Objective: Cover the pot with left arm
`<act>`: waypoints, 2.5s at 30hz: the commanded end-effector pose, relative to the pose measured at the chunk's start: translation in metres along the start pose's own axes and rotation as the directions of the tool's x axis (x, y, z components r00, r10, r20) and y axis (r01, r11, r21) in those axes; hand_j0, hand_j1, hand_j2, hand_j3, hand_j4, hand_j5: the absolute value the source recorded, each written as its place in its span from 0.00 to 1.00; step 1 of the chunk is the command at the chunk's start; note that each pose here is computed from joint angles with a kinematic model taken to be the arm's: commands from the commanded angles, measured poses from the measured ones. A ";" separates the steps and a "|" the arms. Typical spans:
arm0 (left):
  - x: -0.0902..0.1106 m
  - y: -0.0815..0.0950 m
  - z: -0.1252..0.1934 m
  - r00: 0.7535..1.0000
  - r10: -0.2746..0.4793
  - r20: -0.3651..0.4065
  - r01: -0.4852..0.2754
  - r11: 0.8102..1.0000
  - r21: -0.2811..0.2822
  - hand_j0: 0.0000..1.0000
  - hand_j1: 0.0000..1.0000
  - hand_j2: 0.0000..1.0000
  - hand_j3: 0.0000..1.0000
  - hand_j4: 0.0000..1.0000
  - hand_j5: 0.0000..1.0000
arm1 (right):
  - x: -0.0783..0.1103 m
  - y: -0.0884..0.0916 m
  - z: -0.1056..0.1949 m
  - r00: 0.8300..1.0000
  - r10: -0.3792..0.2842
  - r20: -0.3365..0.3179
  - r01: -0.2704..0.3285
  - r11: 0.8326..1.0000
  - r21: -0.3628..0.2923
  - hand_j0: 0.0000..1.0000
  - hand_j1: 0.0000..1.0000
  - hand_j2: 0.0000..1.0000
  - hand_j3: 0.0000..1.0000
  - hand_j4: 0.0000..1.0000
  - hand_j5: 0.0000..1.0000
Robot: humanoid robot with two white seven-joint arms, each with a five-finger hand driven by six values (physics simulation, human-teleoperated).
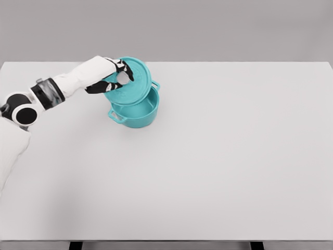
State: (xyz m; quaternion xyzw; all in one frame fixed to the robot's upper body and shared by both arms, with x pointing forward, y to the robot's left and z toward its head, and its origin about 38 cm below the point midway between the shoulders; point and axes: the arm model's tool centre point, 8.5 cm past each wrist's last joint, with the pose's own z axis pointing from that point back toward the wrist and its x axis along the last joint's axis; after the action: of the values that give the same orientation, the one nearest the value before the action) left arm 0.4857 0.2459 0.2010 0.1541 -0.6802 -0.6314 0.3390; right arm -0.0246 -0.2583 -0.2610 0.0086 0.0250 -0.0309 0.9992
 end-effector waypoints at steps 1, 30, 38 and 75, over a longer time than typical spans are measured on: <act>0.007 0.006 -0.001 1.000 -0.008 0.021 0.007 1.000 0.019 0.52 0.52 0.52 0.52 0.52 0.52 | 0.000 0.000 0.000 1.000 0.000 -0.001 0.000 1.000 0.000 1.00 1.00 1.00 1.00 1.00 1.00; 0.018 -0.018 0.006 0.999 0.026 0.040 -0.027 1.000 0.002 0.53 0.53 0.53 0.53 0.53 0.53 | 0.000 0.000 0.000 1.000 0.000 0.001 0.000 1.000 0.000 1.00 1.00 1.00 1.00 1.00 1.00; 0.015 -0.021 0.006 0.999 0.031 0.031 -0.031 0.999 -0.006 0.53 0.53 0.53 0.53 0.53 0.53 | 0.000 0.000 0.000 1.000 0.000 0.001 0.000 1.000 0.000 1.00 1.00 1.00 1.00 1.00 1.00; 0.015 -0.031 -0.001 0.998 0.060 0.028 -0.059 0.998 -0.012 0.64 0.64 0.64 0.64 0.64 0.64 | 0.000 0.000 0.000 1.000 0.000 -0.001 0.000 1.000 0.000 1.00 1.00 1.00 1.00 1.00 1.00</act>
State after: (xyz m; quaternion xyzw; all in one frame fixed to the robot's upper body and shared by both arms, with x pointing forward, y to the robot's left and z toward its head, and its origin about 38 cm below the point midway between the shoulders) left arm 0.4681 0.2305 0.1744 0.1241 -0.6839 -0.6296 0.3470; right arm -0.0245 -0.2583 -0.2610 0.0086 0.0250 -0.0309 0.9992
